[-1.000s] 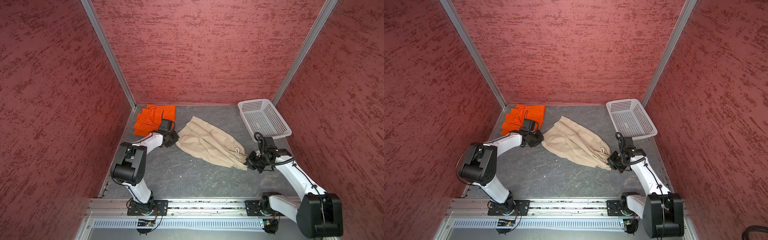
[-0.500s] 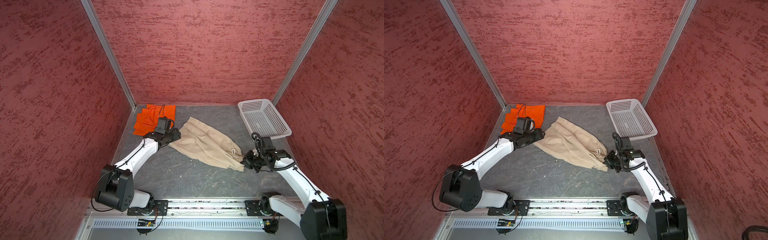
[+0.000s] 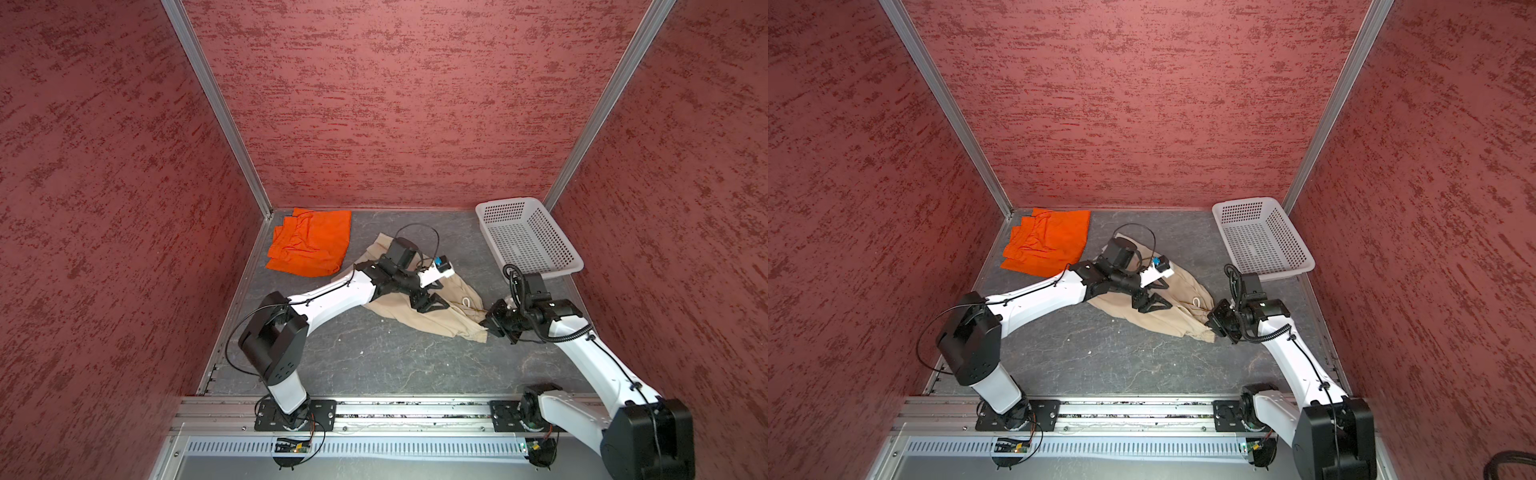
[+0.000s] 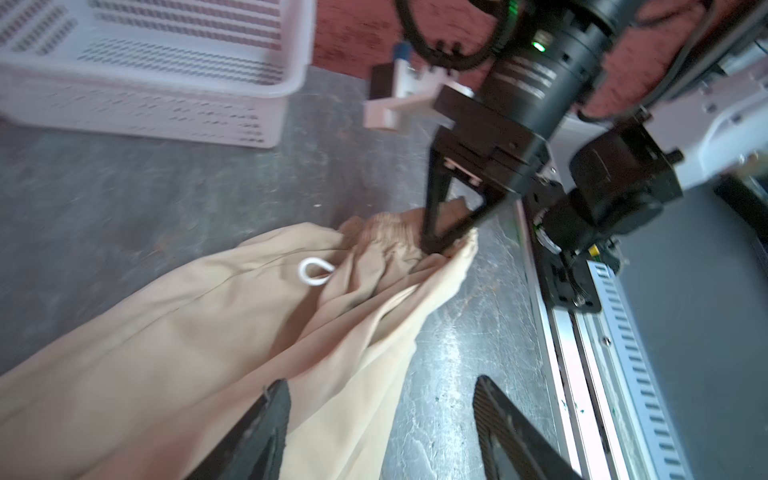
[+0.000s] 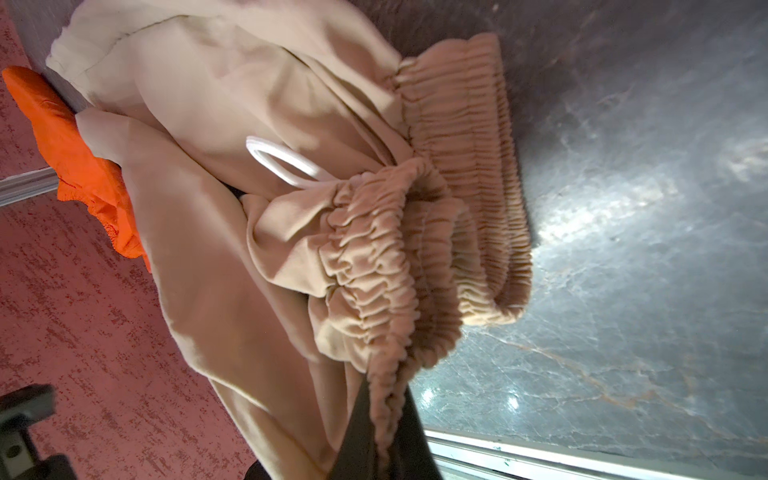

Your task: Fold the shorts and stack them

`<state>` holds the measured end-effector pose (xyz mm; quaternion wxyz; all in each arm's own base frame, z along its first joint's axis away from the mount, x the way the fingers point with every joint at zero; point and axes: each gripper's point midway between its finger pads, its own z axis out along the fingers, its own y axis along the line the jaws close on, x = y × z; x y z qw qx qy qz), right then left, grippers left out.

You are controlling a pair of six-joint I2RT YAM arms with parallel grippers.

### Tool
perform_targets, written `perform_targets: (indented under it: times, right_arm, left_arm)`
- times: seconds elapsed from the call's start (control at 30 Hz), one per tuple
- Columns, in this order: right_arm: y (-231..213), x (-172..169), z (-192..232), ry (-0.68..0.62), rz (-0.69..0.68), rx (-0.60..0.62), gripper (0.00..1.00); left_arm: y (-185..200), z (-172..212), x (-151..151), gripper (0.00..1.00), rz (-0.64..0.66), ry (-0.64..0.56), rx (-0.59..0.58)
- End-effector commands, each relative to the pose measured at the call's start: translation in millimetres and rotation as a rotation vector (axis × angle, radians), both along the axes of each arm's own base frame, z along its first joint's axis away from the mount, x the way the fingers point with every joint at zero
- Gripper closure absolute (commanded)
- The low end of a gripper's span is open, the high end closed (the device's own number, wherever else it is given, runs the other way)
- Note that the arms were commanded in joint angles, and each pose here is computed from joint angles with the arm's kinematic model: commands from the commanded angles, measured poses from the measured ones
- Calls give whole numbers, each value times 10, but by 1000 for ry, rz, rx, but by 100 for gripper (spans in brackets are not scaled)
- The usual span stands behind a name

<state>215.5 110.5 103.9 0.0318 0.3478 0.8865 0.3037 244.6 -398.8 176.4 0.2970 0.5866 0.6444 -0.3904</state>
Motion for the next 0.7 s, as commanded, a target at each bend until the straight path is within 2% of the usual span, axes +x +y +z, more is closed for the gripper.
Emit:
perform_targets:
  times: [0.0, 0.23, 0.37, 0.43, 0.53, 0.57, 0.63, 0.67]
  right_arm:
    - [58, 112, 183, -58, -4, 33, 97]
    - [69, 121, 198, -61, -5, 42, 97]
    - [78, 137, 237, -74, -9, 51, 97]
    - [92, 152, 267, -85, -9, 62, 97]
    - [118, 170, 310, -103, -4, 80, 97]
    - [122, 180, 340, -114, 0, 83, 96]
    - [73, 204, 416, -135, -1, 73, 89]
    - [18, 216, 454, -144, -11, 61, 84]
  left_arm:
    - [-223, 13, -240, 29, -210, -109, -57]
    - [-585, -296, -285, 30, -262, -168, -24]
    - [-707, -434, -337, 40, -298, -182, 1]
    - [-764, -515, -336, 51, -294, -205, 12]
    - [-804, -582, -316, 82, -292, -218, 32]
    - [-803, -581, -312, 89, -291, -220, 32]
    - [-772, -528, -333, 100, -299, -217, 19]
    - [-749, -494, -357, 100, -308, -213, 10]
